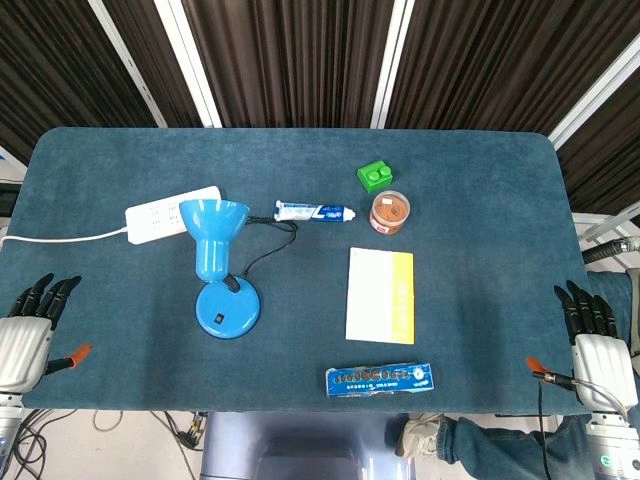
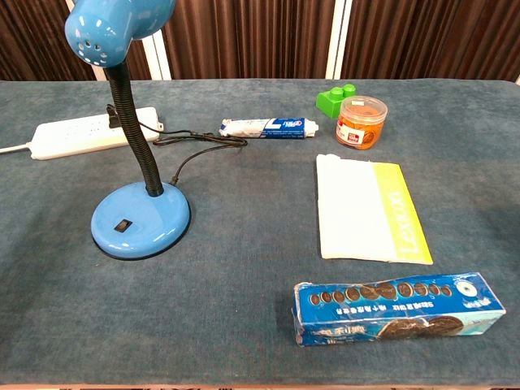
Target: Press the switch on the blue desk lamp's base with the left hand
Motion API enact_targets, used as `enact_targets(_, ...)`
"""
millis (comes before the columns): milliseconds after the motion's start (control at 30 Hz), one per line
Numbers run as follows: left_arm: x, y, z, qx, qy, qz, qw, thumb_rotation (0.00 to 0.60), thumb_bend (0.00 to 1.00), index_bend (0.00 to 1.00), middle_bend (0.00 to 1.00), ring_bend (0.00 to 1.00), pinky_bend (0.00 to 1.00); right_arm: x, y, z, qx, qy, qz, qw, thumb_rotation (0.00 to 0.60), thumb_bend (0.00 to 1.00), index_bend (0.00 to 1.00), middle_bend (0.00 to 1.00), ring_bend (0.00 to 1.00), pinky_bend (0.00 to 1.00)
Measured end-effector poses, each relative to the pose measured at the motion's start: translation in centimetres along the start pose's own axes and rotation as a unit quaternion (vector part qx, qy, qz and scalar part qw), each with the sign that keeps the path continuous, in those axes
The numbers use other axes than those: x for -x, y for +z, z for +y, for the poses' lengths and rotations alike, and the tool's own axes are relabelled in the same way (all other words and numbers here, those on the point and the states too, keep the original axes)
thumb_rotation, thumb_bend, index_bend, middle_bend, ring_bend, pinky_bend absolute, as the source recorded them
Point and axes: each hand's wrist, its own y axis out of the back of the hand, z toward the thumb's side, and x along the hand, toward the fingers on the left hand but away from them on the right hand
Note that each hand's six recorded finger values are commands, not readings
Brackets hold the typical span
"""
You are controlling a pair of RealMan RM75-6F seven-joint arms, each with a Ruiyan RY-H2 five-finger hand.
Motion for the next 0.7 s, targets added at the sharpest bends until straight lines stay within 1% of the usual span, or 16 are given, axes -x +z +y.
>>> enact_targets(333,-0.01,-0.05,-0.04,0.001,-0.003,0.001,1.0,0.6,0.15,0.08,0.13,0.04,0.14,-0.01,0.05,0.0,0.0,-0.001,-0.001,1.0,0.6,0.11,0.0,0.02,0.04,0.0)
enact_targets(433,-0.02,-0.04,-0.07,0.001,-0.004,0.001,1.0,0.6,0.15,0.07,0.14,0.04,0.17,0.0,0.1,0.01,0.0,-0.001,0.0,1.0,0.6,0.11,0.0,0.02,0.04,0.0)
enact_targets(500,-0.02,-0.01,-0.14,0.001,-0.006,0.0,1.0,0.6,0.15,0.07,0.15,0.06,0.2,0.0,0.11,0.0,0.0,-0.001,-0.001,1.0,0.6,0.11,0.0,0.02,0.04,0.0)
enact_targets(600,-0.04,0.16,-0.25,0.001,-0.009,-0.003,1.0,0.6,0.17,0.07,0.23,0.17,0.34,0.0,0.08,0.06,0.0,-0.002,-0.001,1.0,0.6,0.11,0.0,0.02,0.04,0.0)
enact_targets(667,-0.1,0.44,-0.27,0.0,-0.008,-0.011,0.9999,0.6,0.21,0.07,0.33,0.3,0.48,0.02,-0.07,0.2,0.0,-0.004,-0.004,1.0,0.6,0.11,0.0,0.02,0.04,0.0)
enact_targets(700,-0.12,0.6,-0.27,-0.001,-0.007,-0.015,0.9999,0.6,0.22,0.07,0.37,0.35,0.53,0.03,-0.15,0.28,0.0,-0.005,-0.006,1.0,0.6,0.11,0.0,0.02,0.04,0.0)
